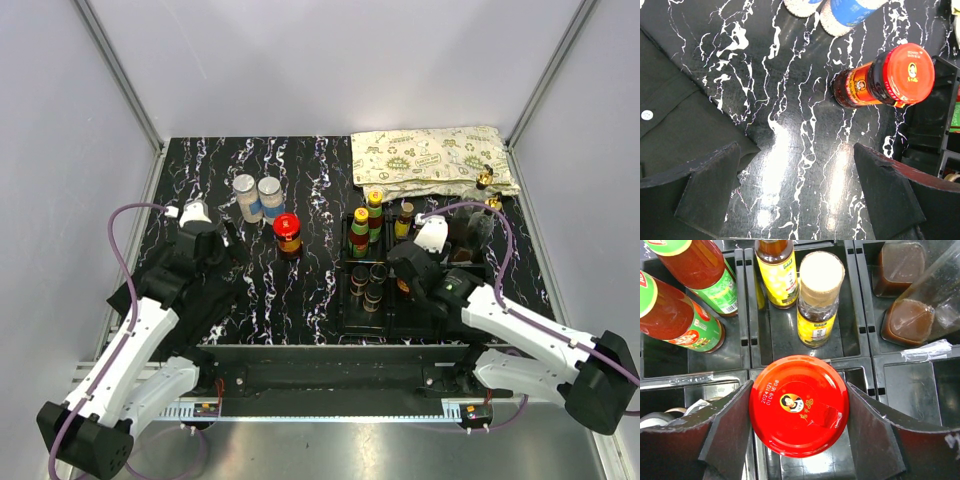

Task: Organize the condiment bottles
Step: Place the bottle in the storage box.

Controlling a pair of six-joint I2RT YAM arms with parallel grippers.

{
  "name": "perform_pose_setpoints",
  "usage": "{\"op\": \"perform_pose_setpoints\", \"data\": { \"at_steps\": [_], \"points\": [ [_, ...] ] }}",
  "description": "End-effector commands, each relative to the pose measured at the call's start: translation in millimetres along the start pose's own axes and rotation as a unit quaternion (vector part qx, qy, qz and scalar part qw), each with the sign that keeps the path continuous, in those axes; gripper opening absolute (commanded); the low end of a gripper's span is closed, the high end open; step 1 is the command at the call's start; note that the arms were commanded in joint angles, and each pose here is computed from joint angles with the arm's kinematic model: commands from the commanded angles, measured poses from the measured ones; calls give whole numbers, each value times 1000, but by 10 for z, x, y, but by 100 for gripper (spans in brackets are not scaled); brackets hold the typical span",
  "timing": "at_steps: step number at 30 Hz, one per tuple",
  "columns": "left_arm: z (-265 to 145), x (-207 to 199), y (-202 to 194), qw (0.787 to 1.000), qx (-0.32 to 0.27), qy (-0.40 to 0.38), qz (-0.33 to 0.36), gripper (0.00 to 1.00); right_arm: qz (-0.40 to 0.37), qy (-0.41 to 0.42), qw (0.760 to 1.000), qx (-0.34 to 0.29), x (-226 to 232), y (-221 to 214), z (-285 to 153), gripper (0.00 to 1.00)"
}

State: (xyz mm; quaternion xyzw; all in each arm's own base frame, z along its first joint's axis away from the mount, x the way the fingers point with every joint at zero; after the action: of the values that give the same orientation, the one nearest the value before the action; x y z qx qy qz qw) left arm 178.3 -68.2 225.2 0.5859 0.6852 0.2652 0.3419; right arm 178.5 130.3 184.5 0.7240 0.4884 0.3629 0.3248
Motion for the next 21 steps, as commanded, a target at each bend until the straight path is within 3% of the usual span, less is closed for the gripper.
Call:
{"op": "perform_pose_setpoints", "data": {
  "at_steps": [1, 2, 3, 9, 15, 21],
  "points": [
    [-17, -33, 71, 999, -29, -24, 1, 99, 44, 19, 998, -39, 112, 148, 17, 68],
    [-14, -35, 70, 999, -28, -24, 2, 99, 46, 21, 998, -41, 101, 155, 4, 79],
    [-14, -37, 73, 999, -28, -25, 2, 99, 47, 24, 998, -42, 100, 168, -8, 83],
    [-8, -50, 83, 999, -25, -28, 3, 99, 38, 45, 998, -39, 108, 257, -99, 98],
    [-17, -48, 86, 999, -27, -29, 4, 99, 30, 66, 997, -33, 193, 437, -221, 100],
    [-34, -38, 90, 999, -32, -26, 1, 99, 12, 143, 989, -28, 380, 661, -381, 99]
  ]
}}
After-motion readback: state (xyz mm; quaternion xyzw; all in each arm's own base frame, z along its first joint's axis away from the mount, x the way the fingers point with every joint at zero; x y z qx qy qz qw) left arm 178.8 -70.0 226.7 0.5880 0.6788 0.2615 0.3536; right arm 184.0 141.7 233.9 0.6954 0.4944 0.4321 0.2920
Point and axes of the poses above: each gripper's point midway between its finger pads, its own z axis out along the fingers, its own x axis along the line the jaws close on, y = z × x, the point moved 9 cm from there along -z, back along the fingers, and after that the axes turned 12 degrees about z, right-handed, at the moved point
